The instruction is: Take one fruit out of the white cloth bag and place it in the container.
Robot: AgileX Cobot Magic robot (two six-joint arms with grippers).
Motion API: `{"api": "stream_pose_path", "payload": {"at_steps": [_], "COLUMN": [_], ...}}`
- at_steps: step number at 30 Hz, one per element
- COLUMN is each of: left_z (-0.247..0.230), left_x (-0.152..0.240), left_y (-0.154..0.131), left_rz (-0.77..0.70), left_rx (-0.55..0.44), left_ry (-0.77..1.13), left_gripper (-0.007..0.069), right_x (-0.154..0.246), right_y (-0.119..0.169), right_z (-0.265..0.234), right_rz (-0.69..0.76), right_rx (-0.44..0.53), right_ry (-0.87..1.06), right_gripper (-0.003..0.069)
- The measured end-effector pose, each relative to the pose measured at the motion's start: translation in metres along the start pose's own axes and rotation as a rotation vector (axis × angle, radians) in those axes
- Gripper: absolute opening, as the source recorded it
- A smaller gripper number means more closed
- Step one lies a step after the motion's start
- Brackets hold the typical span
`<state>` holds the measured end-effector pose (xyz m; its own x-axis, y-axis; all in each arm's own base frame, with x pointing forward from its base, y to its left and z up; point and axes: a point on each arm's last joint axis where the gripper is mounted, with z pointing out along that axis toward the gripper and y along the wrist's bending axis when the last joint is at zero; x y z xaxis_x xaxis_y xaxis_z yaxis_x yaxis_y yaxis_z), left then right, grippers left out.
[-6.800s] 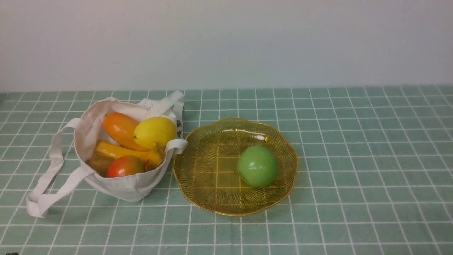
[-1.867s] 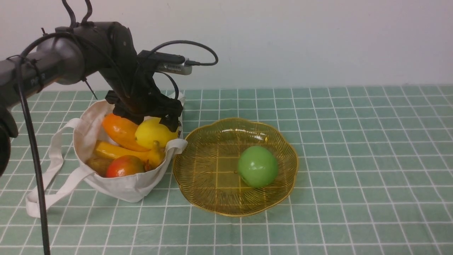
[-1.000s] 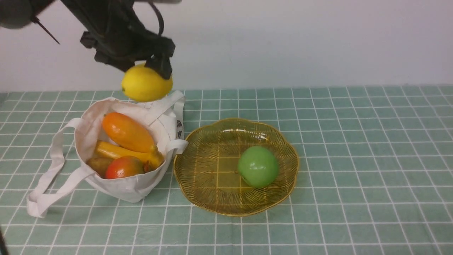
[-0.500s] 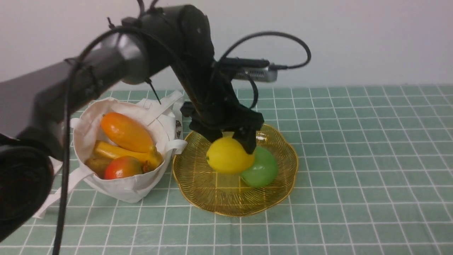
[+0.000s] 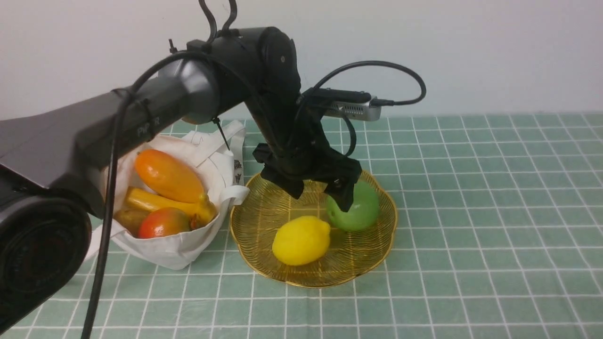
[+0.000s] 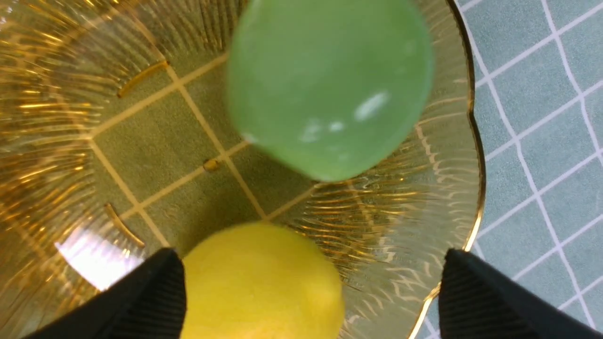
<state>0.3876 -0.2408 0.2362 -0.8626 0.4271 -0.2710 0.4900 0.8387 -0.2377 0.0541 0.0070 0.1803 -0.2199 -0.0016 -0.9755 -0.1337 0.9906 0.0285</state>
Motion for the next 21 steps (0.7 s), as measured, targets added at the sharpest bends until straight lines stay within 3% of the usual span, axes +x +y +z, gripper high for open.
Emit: {"api": "stream_pose_path", "payload": {"at_steps": [4,7,10,11,12,13,14,16,21], "left_z": [-0.006,-0.032,-0.074,-0.098,-0.115,-0.115,-0.137,-0.165,-0.220], "left_x": [-0.003,-0.014,-0.025,-0.028,-0.027,-0.027,-0.024,-0.016,0.007], "left_y": [-0.001,-0.005,-0.011,-0.014,-0.018,-0.017,-0.022,-0.028,-0.040], "left_rz": [0.007,0.042,0.069,0.083,0.093,0.093,0.104,0.114,0.133], "left_rx": [-0.007,-0.037,-0.085,-0.106,-0.115,-0.117,-0.128,-0.129,-0.126], "left_ry": [-0.012,-0.064,-0.159,-0.226,-0.269,-0.269,-0.318,-0.370,-0.472], "left_gripper": [0.0683,0.0610,0.0428,0.0300,0.0232,0.0216,0.0098,0.0031,-0.0007], "right_x": [0.000,0.000,0.000,0.000,0.000,0.000,0.000,0.000,0.000], "right_y": [0.000,0.000,0.000,0.000,0.000,0.000,0.000,0.000,0.000], "right_z": [0.000,0.000,0.000,0.000,0.000,0.000,0.000,0.000,0.000], "right_rz": [0.000,0.000,0.000,0.000,0.000,0.000,0.000,0.000,0.000], "right_rx": [0.000,0.000,0.000,0.000,0.000,0.000,0.000,0.000,0.000], "right_ry": [0.000,0.000,0.000,0.000,0.000,0.000,0.000,0.000,0.000], "right_gripper": [-0.0015,-0.0015,-0.0015,-0.0015,-0.0015,-0.0015,-0.0015,-0.0015,-0.0015]}}
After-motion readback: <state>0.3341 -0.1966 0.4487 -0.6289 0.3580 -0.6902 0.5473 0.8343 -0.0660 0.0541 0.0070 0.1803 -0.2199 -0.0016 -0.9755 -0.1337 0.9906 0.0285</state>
